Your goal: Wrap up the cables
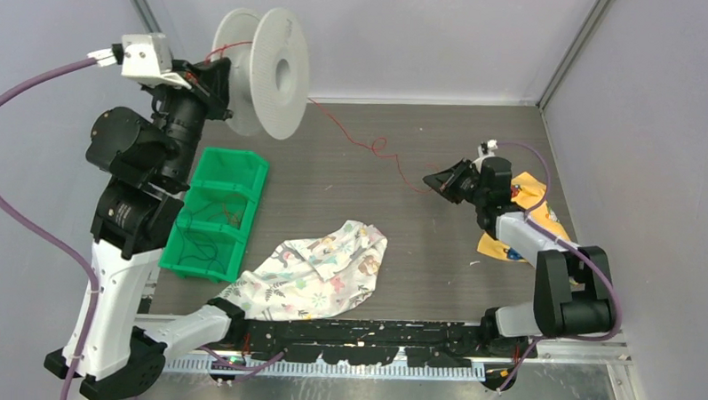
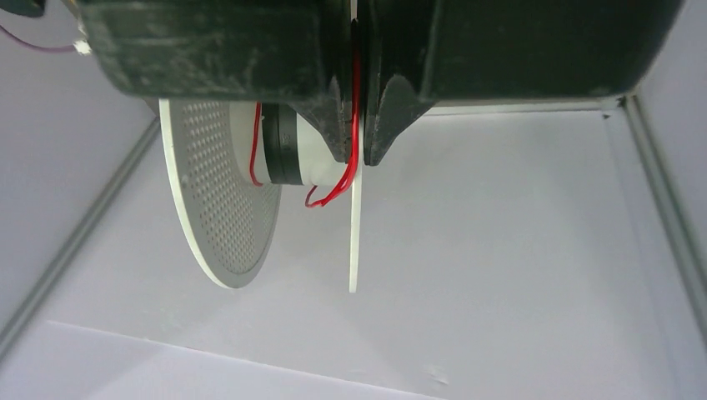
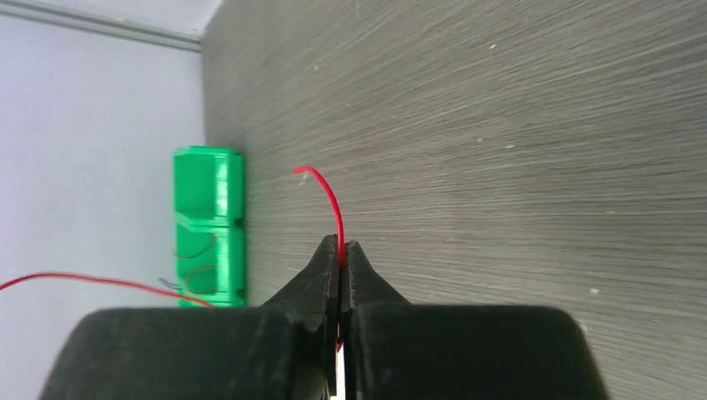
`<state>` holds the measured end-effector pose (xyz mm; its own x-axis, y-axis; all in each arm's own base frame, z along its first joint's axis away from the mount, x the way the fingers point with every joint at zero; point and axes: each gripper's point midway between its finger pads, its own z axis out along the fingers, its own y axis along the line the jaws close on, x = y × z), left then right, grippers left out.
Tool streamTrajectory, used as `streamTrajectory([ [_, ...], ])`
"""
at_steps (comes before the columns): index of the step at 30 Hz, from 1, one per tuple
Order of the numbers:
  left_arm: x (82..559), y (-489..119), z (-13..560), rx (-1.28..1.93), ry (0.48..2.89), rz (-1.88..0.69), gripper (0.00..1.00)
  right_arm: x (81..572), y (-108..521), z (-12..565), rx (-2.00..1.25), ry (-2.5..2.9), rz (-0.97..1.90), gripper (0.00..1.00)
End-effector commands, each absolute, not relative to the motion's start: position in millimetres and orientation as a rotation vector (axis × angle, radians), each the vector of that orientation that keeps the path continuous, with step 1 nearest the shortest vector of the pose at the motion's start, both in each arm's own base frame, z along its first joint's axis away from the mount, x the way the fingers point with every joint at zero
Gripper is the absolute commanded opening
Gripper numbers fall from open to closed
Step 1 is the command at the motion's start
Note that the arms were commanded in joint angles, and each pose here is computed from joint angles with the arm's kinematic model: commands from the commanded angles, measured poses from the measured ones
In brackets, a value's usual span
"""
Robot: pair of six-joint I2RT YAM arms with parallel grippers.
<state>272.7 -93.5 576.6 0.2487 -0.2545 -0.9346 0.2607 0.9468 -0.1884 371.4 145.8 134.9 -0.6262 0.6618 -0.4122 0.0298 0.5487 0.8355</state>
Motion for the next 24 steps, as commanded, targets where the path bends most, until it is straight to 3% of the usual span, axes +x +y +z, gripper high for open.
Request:
streamTrajectory([
  [1, 253.3, -48.3, 627.1, -0.198, 1.053, -0.282, 0.01, 353.2, 122.0, 110.4, 0.402, 2.236, 0.790, 0.01],
  [9, 293.6, -39.6, 587.8, -0.390, 1.110, -0.229, 0.00, 293.9, 167.8, 159.6, -0.145, 2.310, 0.597, 0.01],
  [16, 356.7, -62.8, 541.2, -0.384, 1.237, -0.129, 0.01, 199.9, 239.2, 204.5, -0.844, 2.232, 0.672, 0.01],
  [24, 393.9, -97.0, 470.1, -0.331, 1.379, -0.017, 0.01, 166.3, 291.6, 291.2, -1.202, 2.044, 0.831, 0.01],
])
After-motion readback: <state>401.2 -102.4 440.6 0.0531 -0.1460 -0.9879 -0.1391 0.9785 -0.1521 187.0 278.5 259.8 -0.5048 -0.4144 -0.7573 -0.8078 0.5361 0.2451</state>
